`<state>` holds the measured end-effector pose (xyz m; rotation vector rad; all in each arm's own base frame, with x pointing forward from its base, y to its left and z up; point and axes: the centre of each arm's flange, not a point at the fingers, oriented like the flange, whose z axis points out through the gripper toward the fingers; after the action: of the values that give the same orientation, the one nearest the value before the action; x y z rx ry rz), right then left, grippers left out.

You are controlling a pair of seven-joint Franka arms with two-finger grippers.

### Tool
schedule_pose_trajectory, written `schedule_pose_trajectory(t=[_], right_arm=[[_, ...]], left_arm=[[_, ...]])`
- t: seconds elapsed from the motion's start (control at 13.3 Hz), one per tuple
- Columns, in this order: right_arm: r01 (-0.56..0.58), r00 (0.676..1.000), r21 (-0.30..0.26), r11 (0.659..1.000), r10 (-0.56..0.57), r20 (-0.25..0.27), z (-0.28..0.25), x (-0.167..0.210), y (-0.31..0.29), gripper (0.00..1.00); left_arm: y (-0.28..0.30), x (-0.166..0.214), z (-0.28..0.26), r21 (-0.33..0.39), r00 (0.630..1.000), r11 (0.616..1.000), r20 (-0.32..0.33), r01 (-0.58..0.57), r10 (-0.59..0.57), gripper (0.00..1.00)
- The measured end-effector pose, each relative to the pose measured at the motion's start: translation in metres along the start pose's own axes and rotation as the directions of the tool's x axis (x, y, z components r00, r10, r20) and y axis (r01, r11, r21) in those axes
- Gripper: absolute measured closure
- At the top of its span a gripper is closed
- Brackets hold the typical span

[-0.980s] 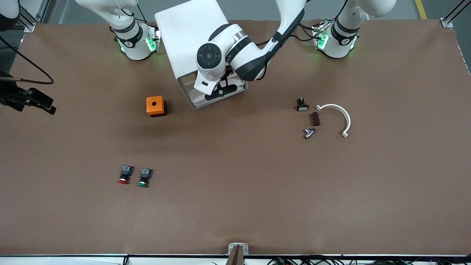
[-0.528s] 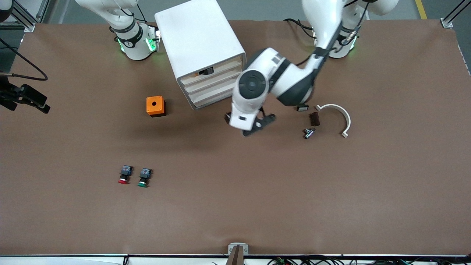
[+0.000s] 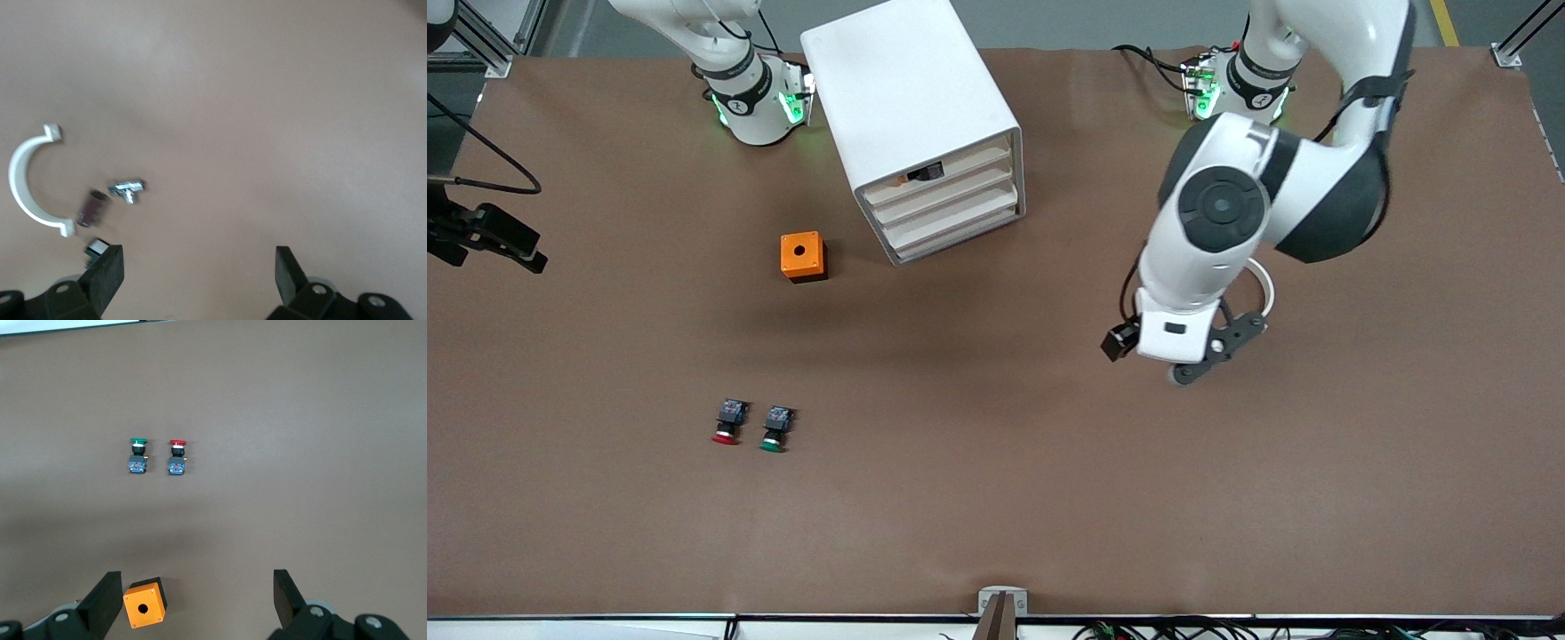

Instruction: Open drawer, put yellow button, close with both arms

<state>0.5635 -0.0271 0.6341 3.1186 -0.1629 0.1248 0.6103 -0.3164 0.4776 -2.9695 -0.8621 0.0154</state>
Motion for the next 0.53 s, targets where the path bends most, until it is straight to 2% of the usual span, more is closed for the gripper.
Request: schedule_pose_trajectory(t=[0.3,0.53], right_arm=[[0.000,1.000,0.000,1.000,0.000,0.003,0.000,0.000,0.000,0.00],[-0.003,1.000,0.000,1.000,0.003,0.005,0.000,0.000,0.002,0.00]], left_arm=[[-0.064,0.042,-0.052,0.009,0.997,0.997,0.017,-0.078,0.078,0.00],[-0.114,0.065,-0.079,0.027,0.980,0.981,0.054,-0.191,0.189,0.00]])
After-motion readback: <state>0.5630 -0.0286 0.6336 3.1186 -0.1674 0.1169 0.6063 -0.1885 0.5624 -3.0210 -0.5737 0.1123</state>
